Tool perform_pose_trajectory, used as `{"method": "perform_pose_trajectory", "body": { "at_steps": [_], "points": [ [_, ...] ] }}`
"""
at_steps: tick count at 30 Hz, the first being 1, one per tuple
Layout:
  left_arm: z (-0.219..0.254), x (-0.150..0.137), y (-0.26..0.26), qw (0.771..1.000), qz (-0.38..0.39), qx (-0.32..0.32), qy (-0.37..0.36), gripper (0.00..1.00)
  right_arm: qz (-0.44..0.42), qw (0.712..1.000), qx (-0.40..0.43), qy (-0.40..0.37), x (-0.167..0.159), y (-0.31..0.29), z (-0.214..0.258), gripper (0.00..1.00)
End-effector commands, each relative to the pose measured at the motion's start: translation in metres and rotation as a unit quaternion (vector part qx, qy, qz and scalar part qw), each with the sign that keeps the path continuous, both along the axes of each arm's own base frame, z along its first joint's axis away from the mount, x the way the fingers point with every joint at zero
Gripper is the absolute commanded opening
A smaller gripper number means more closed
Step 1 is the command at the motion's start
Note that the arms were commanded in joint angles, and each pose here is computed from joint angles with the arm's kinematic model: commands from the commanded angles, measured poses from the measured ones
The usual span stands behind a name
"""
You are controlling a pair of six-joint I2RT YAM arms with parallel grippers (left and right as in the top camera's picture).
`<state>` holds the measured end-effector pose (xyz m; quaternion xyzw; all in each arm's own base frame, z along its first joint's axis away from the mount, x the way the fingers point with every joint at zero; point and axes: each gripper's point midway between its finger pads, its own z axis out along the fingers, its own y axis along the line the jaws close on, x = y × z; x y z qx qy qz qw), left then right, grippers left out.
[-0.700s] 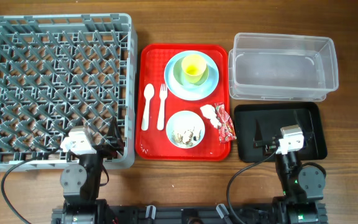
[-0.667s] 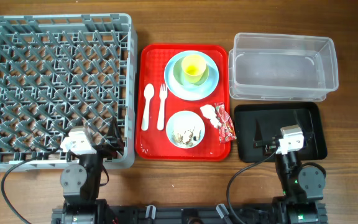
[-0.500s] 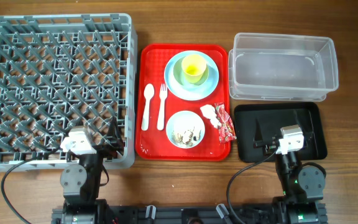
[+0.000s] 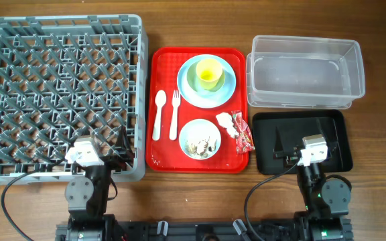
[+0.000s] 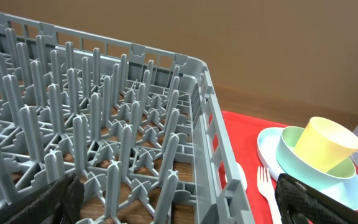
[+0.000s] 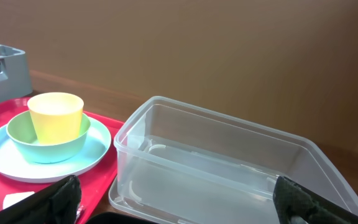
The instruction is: Sort waste into correct bins and load items into the dishwasher rack
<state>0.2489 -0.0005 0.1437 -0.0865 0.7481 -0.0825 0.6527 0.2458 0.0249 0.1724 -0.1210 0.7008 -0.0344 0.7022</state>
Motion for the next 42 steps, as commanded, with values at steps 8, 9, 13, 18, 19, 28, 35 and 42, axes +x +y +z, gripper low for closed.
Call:
{"method": "perform_pose_trajectory", "body": {
  "at_steps": [8, 9, 13, 18, 19, 28, 35, 42],
  "points": [
    [-0.0036, -0.0002, 0.0037, 1.000, 0.008, 0.008, 0.006, 1.00, -0.006, 1.000, 0.006, -0.003, 0.0003, -0.0020, 0.0015, 1.00],
    [-0.0036, -0.0002, 0.0037, 1.000, 0.008, 0.008, 0.006, 1.00, -0.005, 1.000, 0.006, -0.003, 0.0003, -0.0020, 0.0015, 1.00],
    [-0.0036, -0.0002, 0.0037, 1.000, 0.008, 0.008, 0.006, 1.00, -0.006, 1.000, 0.006, -0.002, 0.0003, -0.0020, 0.0013, 1.00],
    [-0.0036, -0.0002, 0.0037, 1.000, 0.008, 0.008, 0.006, 1.00, -0.006, 1.000, 0.006, -0.001, 0.0004, -0.0020, 0.0009, 1.00],
    [-0.0036, -0.0002, 0.0037, 1.000, 0.008, 0.008, 0.006, 1.00, -0.006, 1.000, 0.006, -0.001, 0.0005, -0.0021, 0.0009, 1.00],
    [-0.0036, -0.0002, 0.0037, 1.000, 0.008, 0.008, 0.006, 1.00, -0.006, 1.000, 0.006, -0.001, 0.0004, -0.0020, 0.0009, 1.00],
    [-0.0036, -0.0002, 0.0037, 1.000, 0.008, 0.008, 0.006, 1.00, -0.005, 1.000, 0.006, -0.001, 0.0004, -0.0020, 0.0009, 1.00],
    [-0.0020, 0.0000, 0.0036, 1.000, 0.009, -0.001, 0.003, 1.00, -0.006, 1.000, 0.006, -0.001, 0.0004, -0.0020, 0.0009, 1.00]
  ]
}}
